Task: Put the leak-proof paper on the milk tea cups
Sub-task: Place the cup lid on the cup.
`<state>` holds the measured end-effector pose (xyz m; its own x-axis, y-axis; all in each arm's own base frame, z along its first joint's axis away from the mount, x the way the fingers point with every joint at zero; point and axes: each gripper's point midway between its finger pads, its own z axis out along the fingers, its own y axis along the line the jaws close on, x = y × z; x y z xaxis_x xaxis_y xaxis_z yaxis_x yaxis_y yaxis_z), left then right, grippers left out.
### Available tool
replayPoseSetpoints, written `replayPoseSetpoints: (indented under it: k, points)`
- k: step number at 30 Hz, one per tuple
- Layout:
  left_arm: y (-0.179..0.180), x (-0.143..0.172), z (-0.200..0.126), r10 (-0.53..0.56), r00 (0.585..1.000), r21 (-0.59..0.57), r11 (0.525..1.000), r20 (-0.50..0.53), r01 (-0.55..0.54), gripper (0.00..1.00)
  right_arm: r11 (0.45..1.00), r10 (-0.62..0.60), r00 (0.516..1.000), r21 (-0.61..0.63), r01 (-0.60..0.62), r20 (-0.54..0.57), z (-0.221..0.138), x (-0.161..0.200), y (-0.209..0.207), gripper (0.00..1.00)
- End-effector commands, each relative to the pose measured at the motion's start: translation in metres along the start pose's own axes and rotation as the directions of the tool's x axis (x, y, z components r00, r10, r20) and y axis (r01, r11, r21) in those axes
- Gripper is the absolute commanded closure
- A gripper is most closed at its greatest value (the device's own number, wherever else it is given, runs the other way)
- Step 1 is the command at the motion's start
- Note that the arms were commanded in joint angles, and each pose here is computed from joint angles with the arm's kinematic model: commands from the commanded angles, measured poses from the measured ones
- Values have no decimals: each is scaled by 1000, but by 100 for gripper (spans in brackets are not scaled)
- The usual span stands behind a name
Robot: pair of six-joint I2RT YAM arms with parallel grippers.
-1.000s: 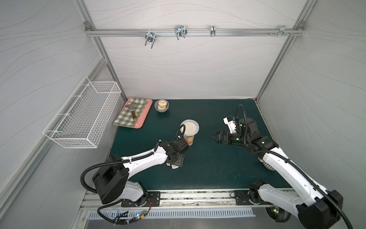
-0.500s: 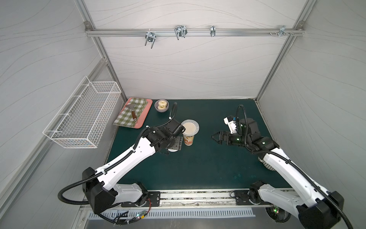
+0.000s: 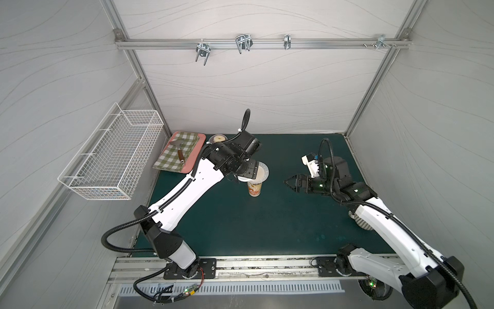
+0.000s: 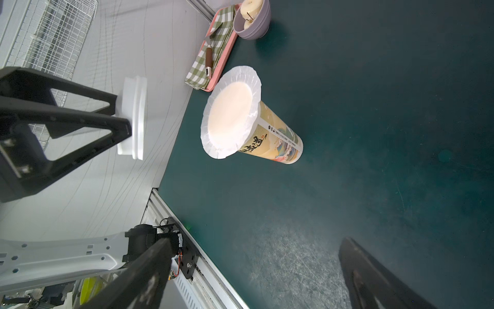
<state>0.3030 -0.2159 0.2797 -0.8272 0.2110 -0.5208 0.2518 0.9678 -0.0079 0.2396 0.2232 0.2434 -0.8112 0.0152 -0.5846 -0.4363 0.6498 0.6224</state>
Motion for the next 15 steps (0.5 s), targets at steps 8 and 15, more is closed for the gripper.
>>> replayPoseSetpoints:
  k: [8, 15]
  points:
    - [-13, -21, 23, 82, 995, 14, 997, -61, -81, 23, 999, -33, 999, 6, 33, 5, 5, -13, 2, 1]
    - [-21, -24, 46, 117, 987, 15, 993, -112, -116, 23, 1000, -24, 1000, 5, 24, 8, 6, -18, -2, 1]
